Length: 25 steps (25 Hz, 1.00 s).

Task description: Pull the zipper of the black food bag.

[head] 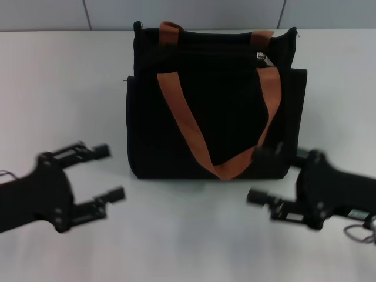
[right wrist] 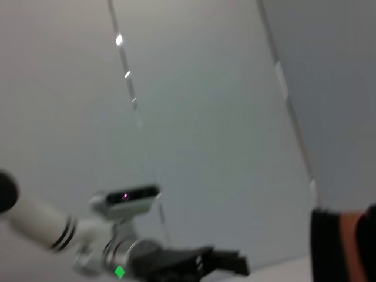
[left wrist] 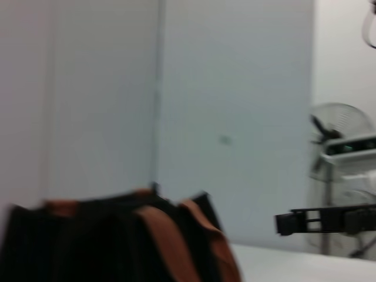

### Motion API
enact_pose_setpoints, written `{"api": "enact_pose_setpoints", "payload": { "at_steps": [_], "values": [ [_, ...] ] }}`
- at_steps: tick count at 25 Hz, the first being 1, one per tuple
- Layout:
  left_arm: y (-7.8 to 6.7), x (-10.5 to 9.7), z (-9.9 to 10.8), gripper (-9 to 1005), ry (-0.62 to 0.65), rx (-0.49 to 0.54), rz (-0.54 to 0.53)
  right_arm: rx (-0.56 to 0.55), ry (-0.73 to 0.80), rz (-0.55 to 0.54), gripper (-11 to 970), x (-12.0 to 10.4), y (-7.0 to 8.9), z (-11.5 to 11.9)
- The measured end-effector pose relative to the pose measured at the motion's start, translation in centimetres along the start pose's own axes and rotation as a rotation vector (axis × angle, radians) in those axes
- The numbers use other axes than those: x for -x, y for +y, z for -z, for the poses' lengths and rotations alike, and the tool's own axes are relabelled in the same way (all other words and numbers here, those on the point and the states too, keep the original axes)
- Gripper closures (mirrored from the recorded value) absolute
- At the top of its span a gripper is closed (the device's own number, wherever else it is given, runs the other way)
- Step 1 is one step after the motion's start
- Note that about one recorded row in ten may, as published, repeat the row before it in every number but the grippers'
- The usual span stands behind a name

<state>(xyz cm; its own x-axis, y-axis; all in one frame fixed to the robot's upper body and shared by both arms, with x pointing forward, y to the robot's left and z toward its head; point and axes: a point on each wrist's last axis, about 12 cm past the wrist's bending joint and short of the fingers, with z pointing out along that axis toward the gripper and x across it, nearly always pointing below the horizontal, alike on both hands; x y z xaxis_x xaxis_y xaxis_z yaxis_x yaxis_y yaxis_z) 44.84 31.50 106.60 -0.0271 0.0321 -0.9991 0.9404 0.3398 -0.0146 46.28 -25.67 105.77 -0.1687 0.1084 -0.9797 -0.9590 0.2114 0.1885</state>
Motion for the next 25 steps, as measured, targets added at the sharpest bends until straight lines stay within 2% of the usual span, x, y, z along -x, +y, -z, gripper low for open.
{"api": "enact_pose_setpoints", "payload": {
  "at_steps": [4,9,17,25],
  "values": [
    [0.5,0.1,-2.0,270,0.043,-0.106,0.025,0.051,0.093,-0.026,237,-1.1,0.1,-1.1],
    [0.5,0.1,-3.4,270,0.036,-0.127,0.011,0.050,0.126,-0.050,236,-2.0,0.3,-1.7],
    [0.3,-0.1,-3.4,270,0.050,-0.143,0.024,0.006,0.089,0.006,236,-2.9,1.2,-1.2],
    [-0.3,-0.7,-2.9,270,0.061,-0.128,0.035,-0.021,0.091,0.001,237,-3.2,1.2,-1.1]
  ]
}}
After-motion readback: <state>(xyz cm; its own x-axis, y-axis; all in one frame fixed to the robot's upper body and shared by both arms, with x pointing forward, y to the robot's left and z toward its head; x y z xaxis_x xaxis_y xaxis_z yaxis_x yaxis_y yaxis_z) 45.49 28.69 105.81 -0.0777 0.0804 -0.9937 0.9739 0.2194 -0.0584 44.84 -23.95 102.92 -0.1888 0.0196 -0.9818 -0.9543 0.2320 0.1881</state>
